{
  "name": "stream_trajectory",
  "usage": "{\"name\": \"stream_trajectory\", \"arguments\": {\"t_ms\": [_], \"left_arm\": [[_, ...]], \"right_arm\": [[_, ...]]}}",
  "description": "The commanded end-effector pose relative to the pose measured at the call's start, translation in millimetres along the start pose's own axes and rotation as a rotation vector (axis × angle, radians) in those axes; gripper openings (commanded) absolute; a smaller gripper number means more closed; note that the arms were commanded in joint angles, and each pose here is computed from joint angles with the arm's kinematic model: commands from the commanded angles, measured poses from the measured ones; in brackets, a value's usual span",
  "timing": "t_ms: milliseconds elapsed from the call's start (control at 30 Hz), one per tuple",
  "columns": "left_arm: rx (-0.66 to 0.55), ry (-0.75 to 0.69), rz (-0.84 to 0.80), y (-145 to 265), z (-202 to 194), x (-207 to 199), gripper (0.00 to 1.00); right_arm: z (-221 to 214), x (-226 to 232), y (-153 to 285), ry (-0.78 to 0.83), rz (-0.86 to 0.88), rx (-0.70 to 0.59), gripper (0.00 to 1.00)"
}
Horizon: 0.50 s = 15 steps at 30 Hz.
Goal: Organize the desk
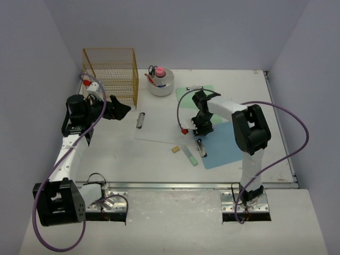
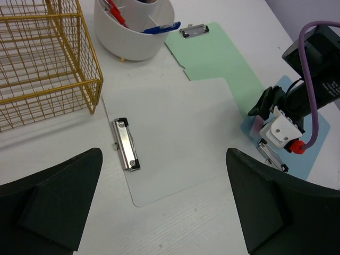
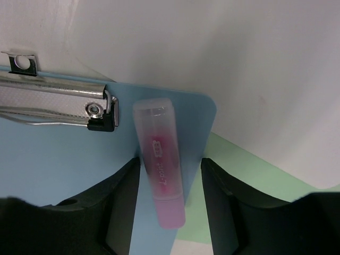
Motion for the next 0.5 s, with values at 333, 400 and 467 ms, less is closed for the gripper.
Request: {"name": "stream_trajectory", "arguments": {"t_ms": [333, 400, 467], "left_arm": [[-0.115, -0.363, -0.012, -16.9, 53.8, -13.7, 0.89], [-0.156, -0.597, -0.030, -24.7, 65.0, -25.2, 0.88], [-0.170, -0.851, -0.137, -35.3, 60.3, -47.3, 0.87]], "right_arm": [[15.5, -48.1, 85.6, -0.380, -0.140, -0.178, 0.00], [20.7, -54.3, 114.5, -0.541, -0.151, -0.255, 0.00], [27.5, -56.7, 135.1, -0.714, -0.153, -0.329, 0.00]]}}
Point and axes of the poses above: each gripper's point midway between its finger pads, its own y axis back along the fingers, its own x axis along the line the jaws close on, z = x × y, the point moved 9 cm from there along y, back along the fingers, and after that the axes turned 9 degrees about y, right-handed, at the moved point
